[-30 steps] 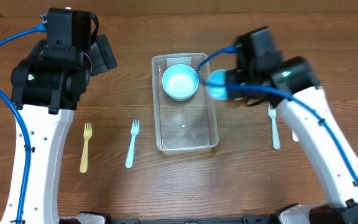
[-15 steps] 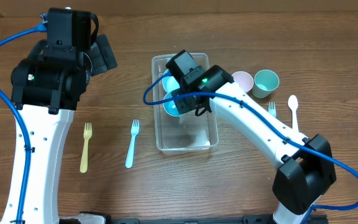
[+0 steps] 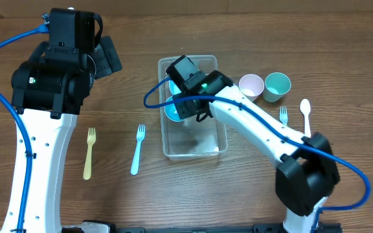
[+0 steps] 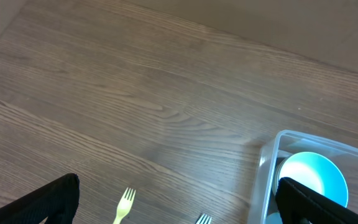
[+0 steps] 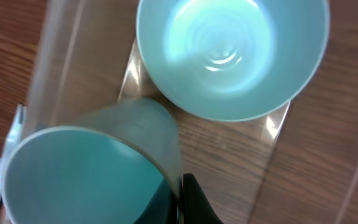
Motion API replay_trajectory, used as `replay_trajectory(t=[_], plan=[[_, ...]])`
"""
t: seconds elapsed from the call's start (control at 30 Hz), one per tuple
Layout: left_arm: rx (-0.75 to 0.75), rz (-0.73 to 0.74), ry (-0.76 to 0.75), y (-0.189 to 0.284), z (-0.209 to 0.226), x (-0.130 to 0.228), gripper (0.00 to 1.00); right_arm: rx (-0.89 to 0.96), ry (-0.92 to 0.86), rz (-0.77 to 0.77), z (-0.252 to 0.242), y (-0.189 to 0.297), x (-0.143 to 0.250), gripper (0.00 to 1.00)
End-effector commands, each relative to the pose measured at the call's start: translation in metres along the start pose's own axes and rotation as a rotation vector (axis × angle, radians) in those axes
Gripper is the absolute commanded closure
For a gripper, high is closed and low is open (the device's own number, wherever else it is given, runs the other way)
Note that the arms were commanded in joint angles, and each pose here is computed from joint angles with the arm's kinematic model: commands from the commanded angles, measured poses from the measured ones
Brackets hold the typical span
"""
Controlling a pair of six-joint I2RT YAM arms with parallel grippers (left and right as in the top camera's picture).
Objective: Pack container
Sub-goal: 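Carry the teal cup into the container and release it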
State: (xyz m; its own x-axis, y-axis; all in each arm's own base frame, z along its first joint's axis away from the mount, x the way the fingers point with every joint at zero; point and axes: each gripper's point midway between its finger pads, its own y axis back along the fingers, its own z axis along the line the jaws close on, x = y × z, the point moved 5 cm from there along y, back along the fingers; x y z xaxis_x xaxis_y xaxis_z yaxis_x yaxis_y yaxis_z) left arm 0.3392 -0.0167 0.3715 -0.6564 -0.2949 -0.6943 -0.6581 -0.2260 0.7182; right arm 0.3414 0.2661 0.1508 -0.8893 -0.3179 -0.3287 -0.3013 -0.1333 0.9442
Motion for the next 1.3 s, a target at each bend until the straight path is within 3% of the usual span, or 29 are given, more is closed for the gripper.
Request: replay_trajectory(t=[0.0, 0.8, 0.83, 0.87, 0.97, 1.1, 1.27], plan=[[0.0, -0.005, 0.019, 0.0, 0.001, -0.002, 0.0, 0.004, -0.014, -0.002, 0.0, -0.004, -0.003, 0.96], [0.0, -0.005, 0.019, 0.0, 0.001, -0.002, 0.0, -0.001, -0.011, 0.042, 0.002, -0.018, 0.003, 0.93], [0.0, -0.005, 0.019, 0.0, 0.001, -0.002, 0.0, -0.006, -0.011, 0.044, 0.003, -0.018, 0.003, 0.87], [0.0, -0.006, 0.019, 0.0, 0.001, -0.002, 0.0, -0.008, -0.011, 0.045, 0.003, -0.018, 0.003, 0.66], [0.0, -0.005, 0.019, 0.0, 0.001, -0.002, 0.0, -0.01, -0.006, 0.038, 0.003, -0.017, 0.001, 0.44], [0.0, -0.005, 0.019, 0.0, 0.001, -0.002, 0.0, 0.012, -0.053, -0.024, -0.016, 0.016, -0.022, 0.43], [0.0, -0.005, 0.019, 0.0, 0.001, -0.002, 0.0, 0.054, -0.267, -0.139, -0.102, 0.106, -0.047, 0.43]])
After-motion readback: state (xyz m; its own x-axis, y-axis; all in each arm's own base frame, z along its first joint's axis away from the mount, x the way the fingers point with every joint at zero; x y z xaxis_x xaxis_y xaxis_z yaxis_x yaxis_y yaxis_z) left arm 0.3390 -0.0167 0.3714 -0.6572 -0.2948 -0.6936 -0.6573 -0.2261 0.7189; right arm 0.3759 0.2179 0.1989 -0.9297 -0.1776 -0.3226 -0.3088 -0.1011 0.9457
